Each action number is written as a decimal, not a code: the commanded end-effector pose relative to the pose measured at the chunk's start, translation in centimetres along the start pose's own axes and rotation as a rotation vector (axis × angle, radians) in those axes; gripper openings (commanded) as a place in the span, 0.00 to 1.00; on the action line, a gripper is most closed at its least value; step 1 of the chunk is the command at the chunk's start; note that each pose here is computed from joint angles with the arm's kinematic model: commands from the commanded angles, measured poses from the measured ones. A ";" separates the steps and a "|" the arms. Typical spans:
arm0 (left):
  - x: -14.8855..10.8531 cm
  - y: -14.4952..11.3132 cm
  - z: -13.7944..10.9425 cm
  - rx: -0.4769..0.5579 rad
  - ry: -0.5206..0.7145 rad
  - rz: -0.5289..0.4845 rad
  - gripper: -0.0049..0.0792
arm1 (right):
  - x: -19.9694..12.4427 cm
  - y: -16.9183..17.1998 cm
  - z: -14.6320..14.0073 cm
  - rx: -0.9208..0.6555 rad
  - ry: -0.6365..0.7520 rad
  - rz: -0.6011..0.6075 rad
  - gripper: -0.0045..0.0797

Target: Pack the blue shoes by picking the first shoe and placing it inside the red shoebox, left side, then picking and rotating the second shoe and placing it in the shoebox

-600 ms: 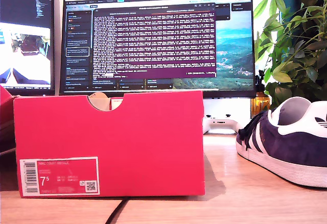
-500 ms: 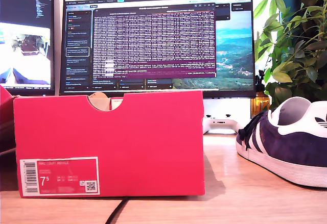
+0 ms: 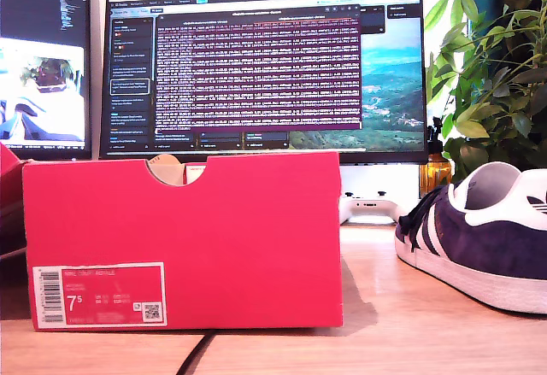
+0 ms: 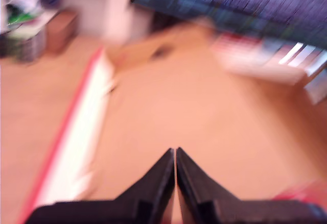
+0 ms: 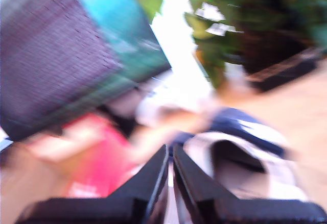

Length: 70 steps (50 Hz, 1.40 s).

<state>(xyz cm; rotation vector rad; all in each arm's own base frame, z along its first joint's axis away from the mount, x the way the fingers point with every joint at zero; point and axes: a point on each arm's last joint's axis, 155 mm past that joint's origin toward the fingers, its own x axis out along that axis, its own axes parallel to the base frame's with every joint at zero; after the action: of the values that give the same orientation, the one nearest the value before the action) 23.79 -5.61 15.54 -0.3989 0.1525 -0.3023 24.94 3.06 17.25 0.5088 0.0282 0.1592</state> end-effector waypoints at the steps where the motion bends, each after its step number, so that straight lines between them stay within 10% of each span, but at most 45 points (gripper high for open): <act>1: 0.1 -1.4 0.0 -0.029 -0.010 -0.085 0.04 | 0.0 1.1 0.0 0.040 -0.004 0.061 0.04; 10: -0.8 -5.7 0.6 -0.019 0.015 -0.283 0.04 | -0.5 4.2 1.1 0.045 -0.003 0.198 0.04; 33: -2.3 -8.5 -3.6 -0.068 0.315 -0.337 0.04 | 1.3 5.4 3.5 -0.024 0.100 0.144 0.04; 53: -1.5 -3.7 -9.2 -0.177 0.532 -0.015 0.04 | 7.8 5.5 5.1 -0.155 0.368 0.039 0.04; 70: 1.0 -4.0 -9.7 -0.232 0.555 -0.001 0.04 | 8.3 7.0 0.9 -0.228 0.737 0.030 0.04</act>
<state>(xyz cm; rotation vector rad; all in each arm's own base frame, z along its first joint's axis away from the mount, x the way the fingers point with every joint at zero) 21.38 -12.68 8.24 -0.5329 0.7439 -0.3904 32.39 9.56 21.48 0.2107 0.6967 0.3581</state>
